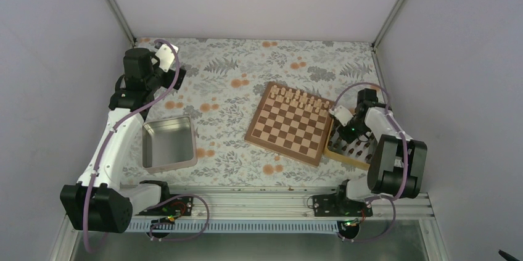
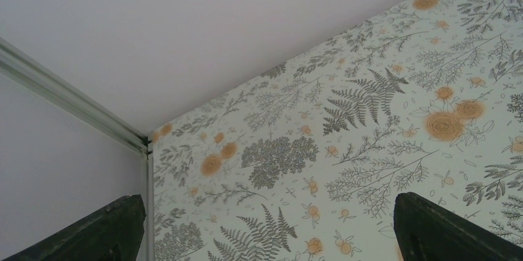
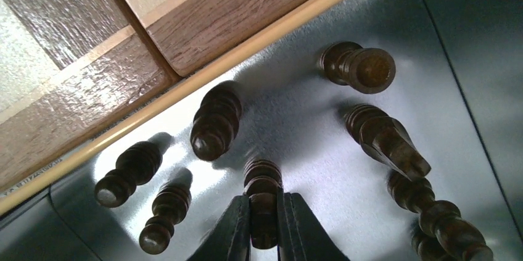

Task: Set up the chess pieces on the board
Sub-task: Pick up the chess piece from the storage box.

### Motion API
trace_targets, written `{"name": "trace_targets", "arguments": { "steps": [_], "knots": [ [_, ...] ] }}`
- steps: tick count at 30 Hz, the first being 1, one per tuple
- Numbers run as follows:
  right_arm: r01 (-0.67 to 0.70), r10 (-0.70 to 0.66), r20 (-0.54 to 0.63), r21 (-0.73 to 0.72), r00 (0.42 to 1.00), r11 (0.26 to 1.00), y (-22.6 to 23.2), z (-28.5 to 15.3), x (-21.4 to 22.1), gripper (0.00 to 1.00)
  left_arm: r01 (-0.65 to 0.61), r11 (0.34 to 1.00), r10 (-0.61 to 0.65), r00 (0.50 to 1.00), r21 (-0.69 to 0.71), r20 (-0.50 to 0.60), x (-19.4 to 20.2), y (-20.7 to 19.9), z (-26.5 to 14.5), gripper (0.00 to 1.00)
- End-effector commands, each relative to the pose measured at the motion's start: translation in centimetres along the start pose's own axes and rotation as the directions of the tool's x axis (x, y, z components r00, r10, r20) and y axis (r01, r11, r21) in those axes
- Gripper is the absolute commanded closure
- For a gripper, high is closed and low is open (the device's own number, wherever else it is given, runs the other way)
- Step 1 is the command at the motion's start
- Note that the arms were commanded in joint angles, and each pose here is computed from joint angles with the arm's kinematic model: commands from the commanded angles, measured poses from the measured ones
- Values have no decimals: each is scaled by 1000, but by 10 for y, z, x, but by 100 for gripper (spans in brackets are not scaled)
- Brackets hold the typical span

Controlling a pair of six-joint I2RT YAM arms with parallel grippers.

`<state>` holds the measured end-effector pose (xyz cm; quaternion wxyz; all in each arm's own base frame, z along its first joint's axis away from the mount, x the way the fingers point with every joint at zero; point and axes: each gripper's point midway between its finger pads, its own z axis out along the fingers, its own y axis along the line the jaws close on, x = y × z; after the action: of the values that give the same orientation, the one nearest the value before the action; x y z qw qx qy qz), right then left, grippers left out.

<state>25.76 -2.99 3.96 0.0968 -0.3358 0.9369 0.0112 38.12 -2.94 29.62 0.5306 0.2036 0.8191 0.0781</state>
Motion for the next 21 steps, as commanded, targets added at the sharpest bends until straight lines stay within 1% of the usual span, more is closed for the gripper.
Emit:
{"name": "trace_targets", "arguments": {
  "steps": [1,5,8,11,16,19,21],
  "knots": [
    [-22,21,24,39,999,999,-8,-12,-2,93,-5,1000,5,1000,-5,18,-4,2,-7,0],
    [-27,24,33,92,999,995,-17,-34,-7,95,-6,1000,6,1000,-7,26,-6,3,-9,0],
    [-30,23,54,131,998,991,-24,-59,-13,95,-4,1000,4,1000,-4,29,-7,2,-10,0],
    [-27,15,89,131,996,991,-23,-88,-23,96,-3,1000,3,999,0,35,-9,2,-12,0],
    [19,-41,200,108,979,994,-13,-136,-63,96,-1,1000,1,999,2,40,-11,2,-13,0],
    [74,-92,238,82,967,994,4,-148,-100,96,6,1000,-7,999,3,46,-14,3,-15,0],
    [139,-148,254,54,956,989,29,-146,-128,96,10,1000,-11,999,5,48,-15,2,-16,0]
  ]
}}
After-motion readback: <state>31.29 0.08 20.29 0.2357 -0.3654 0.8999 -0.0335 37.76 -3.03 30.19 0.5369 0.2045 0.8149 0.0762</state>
